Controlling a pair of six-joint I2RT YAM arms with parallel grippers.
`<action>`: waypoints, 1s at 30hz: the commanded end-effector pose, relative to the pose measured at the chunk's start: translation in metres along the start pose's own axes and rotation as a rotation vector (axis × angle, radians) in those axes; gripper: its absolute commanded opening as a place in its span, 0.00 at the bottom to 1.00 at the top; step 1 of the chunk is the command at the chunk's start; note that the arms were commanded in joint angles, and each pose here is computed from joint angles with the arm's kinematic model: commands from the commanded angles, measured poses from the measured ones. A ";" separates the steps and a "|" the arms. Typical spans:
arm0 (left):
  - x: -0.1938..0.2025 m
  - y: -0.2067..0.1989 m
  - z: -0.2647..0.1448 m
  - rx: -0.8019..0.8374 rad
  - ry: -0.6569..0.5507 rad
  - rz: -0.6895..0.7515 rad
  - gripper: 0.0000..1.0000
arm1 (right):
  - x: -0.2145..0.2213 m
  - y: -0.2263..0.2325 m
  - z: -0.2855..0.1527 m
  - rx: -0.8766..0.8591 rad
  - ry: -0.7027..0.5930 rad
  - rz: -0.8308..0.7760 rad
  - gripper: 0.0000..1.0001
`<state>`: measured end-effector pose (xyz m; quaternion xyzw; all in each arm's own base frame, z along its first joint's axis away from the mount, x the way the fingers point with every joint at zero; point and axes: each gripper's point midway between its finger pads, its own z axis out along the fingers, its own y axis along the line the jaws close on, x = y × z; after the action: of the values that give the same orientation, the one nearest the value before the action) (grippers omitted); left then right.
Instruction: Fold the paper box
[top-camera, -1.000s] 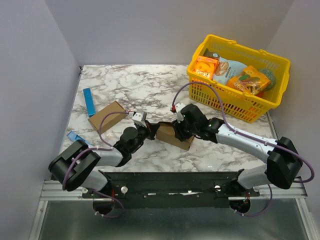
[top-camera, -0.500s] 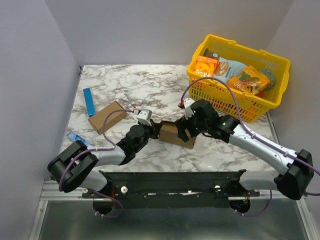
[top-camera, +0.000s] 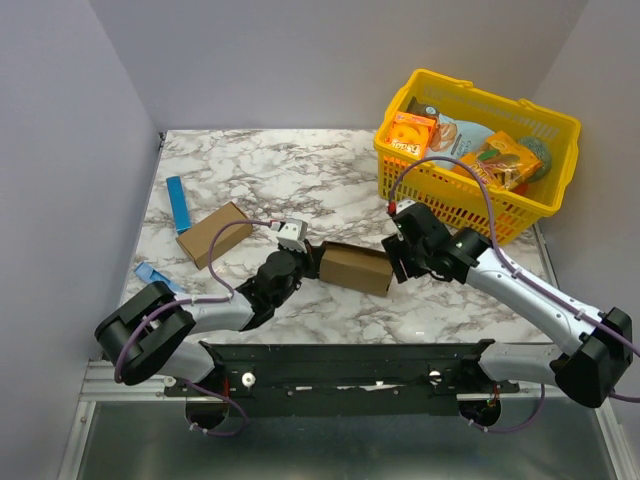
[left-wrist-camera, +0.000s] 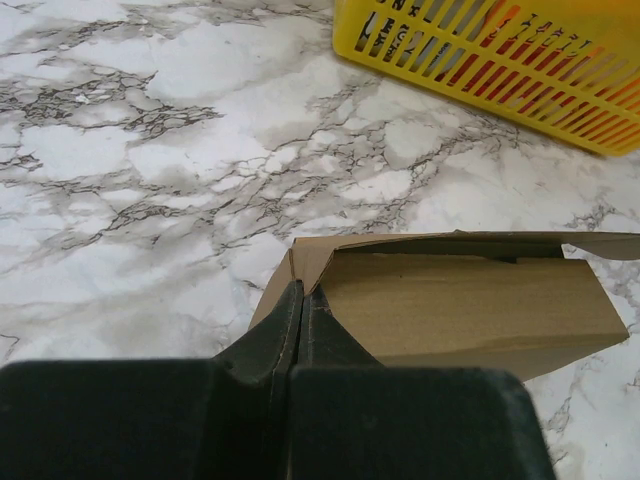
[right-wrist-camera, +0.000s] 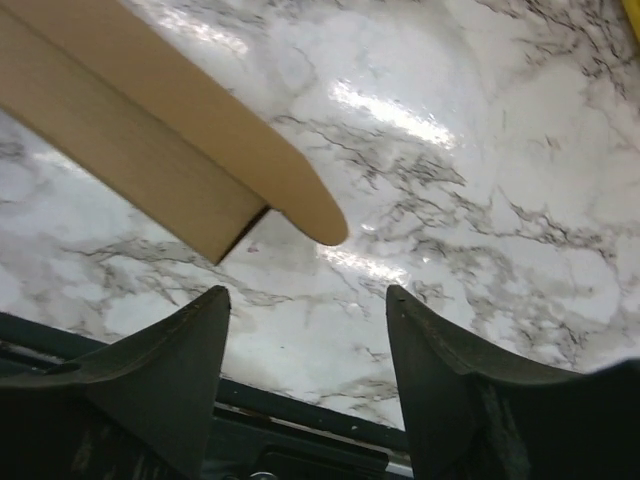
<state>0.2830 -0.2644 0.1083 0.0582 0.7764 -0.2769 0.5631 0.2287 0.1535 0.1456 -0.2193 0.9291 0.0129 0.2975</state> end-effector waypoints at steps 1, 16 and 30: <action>0.096 0.057 -0.039 -0.156 0.343 0.153 0.00 | 0.012 -0.025 0.004 0.109 0.032 0.018 0.68; 0.094 0.055 -0.041 -0.146 0.320 0.161 0.00 | 0.001 -0.014 0.043 0.078 -0.006 -0.063 0.49; 0.095 0.052 -0.043 -0.155 0.315 0.194 0.00 | -0.016 0.009 0.030 -0.058 -0.042 -0.042 0.10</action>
<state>0.2728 -0.2615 0.1072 0.0640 0.7739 -0.2655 0.5714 0.2506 0.1559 0.1106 -0.2461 0.9227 -0.0038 0.2968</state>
